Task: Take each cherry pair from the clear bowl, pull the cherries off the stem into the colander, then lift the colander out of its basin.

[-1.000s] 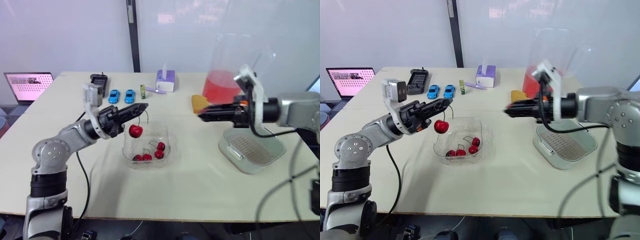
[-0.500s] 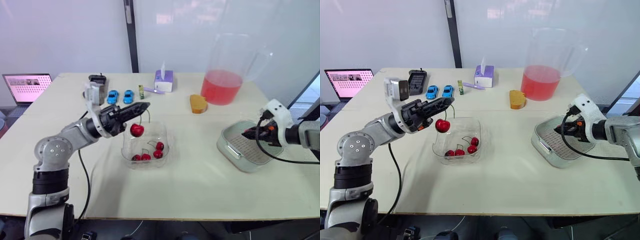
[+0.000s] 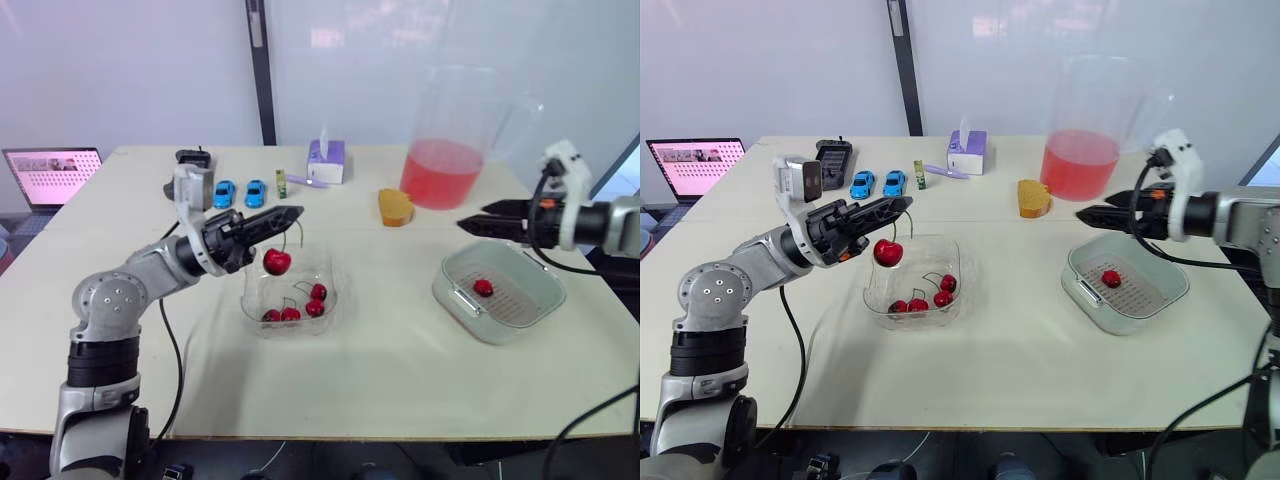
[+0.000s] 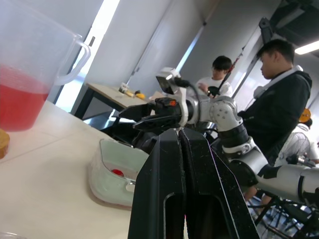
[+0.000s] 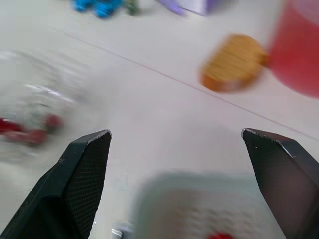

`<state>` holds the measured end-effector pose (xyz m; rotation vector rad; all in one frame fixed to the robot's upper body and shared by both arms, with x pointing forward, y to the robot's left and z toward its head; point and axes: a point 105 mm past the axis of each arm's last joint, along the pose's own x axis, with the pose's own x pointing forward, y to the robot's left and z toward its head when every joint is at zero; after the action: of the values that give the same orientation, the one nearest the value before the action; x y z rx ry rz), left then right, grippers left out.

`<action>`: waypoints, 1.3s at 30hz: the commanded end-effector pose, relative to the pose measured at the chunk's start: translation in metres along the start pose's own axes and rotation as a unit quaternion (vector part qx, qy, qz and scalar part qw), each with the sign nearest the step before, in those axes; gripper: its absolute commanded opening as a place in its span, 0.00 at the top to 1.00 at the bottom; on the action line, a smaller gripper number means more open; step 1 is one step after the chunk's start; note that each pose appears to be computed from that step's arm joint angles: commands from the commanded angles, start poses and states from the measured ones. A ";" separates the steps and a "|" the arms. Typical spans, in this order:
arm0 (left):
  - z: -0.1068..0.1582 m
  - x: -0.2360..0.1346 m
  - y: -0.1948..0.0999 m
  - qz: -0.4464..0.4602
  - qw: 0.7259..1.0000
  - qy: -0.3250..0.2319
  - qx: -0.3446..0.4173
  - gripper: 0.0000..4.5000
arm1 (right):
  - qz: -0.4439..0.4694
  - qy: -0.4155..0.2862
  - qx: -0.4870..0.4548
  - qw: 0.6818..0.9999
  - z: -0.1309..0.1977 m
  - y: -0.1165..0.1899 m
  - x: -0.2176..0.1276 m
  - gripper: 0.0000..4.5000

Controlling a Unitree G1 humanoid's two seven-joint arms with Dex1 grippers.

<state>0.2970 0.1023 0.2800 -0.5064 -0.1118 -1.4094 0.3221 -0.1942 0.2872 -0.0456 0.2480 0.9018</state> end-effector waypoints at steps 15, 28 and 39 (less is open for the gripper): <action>0.009 -0.001 -0.009 -0.004 1.000 -0.010 0.025 1.00 | 0.282 -0.011 0.041 0.958 -0.006 0.140 0.105 0.00; 0.009 0.000 -0.012 -0.008 1.000 -0.014 0.024 1.00 | 0.312 -0.018 0.045 0.949 -0.001 0.156 0.128 0.00; 0.009 -0.002 -0.011 -0.002 1.000 -0.017 0.024 1.00 | 0.317 -0.026 0.050 0.947 0.004 0.156 0.135 0.63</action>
<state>0.2947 0.1030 0.2794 -0.5030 -0.1182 -1.3831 0.2841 0.0039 0.2580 0.1713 0.3151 1.4975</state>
